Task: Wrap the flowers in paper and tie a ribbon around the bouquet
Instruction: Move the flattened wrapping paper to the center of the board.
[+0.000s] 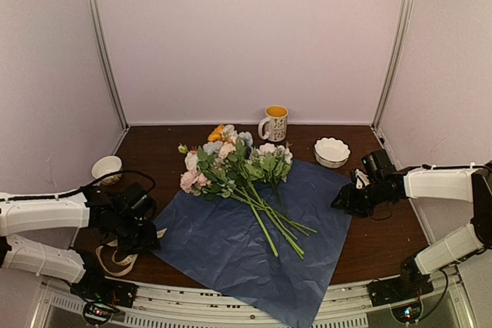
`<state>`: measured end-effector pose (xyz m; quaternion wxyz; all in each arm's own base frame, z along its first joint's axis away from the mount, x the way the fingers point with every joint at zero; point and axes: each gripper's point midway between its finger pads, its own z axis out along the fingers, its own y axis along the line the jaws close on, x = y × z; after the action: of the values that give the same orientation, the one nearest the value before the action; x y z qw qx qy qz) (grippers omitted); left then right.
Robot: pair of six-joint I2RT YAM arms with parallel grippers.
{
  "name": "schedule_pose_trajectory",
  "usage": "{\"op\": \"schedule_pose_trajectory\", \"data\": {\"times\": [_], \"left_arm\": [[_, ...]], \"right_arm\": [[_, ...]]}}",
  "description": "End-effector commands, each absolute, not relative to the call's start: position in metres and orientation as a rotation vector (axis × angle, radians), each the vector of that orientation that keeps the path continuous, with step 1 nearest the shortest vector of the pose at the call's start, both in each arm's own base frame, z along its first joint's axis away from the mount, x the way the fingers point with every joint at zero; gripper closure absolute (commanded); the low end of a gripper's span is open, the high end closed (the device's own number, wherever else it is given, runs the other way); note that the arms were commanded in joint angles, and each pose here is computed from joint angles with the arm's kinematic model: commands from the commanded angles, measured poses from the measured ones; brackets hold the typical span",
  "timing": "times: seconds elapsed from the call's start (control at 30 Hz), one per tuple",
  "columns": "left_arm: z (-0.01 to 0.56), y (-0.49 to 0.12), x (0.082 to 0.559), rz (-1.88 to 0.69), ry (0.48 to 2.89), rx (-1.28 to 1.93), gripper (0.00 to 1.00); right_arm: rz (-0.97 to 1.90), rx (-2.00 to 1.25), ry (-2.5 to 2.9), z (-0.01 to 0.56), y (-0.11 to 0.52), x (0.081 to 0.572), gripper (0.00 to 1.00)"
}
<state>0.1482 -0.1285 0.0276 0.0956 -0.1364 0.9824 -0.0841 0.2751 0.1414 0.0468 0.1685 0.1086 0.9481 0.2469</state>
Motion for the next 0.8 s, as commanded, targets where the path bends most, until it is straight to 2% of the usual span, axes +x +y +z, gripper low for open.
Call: {"op": "schedule_pose_trajectory", "data": {"times": [0.0, 0.2, 0.47, 0.6, 0.77], "left_arm": [[0.023, -0.127, 0.158, -0.208, 2.926, -0.411, 0.44], [0.014, -0.123, 0.16, -0.284, 2.92, -0.476, 0.39], [0.004, -0.127, 0.168, -0.372, 2.955, -0.413, 0.41], [0.002, -0.128, 0.171, -0.418, 2.954, -0.39, 0.51], [0.001, -0.13, 0.173, -0.433, 2.956, -0.34, 0.87]], "right_arm": [[0.659, 0.266, 2.702, 0.049, 0.139, 0.275, 0.46], [0.663, 0.268, 2.687, 0.054, 0.138, 0.274, 0.46], [0.659, 0.257, 2.657, 0.065, 0.137, 0.274, 0.46], [0.661, 0.254, 2.643, 0.07, 0.136, 0.274, 0.46], [0.655, 0.241, 2.633, 0.073, 0.136, 0.275, 0.46]]}}
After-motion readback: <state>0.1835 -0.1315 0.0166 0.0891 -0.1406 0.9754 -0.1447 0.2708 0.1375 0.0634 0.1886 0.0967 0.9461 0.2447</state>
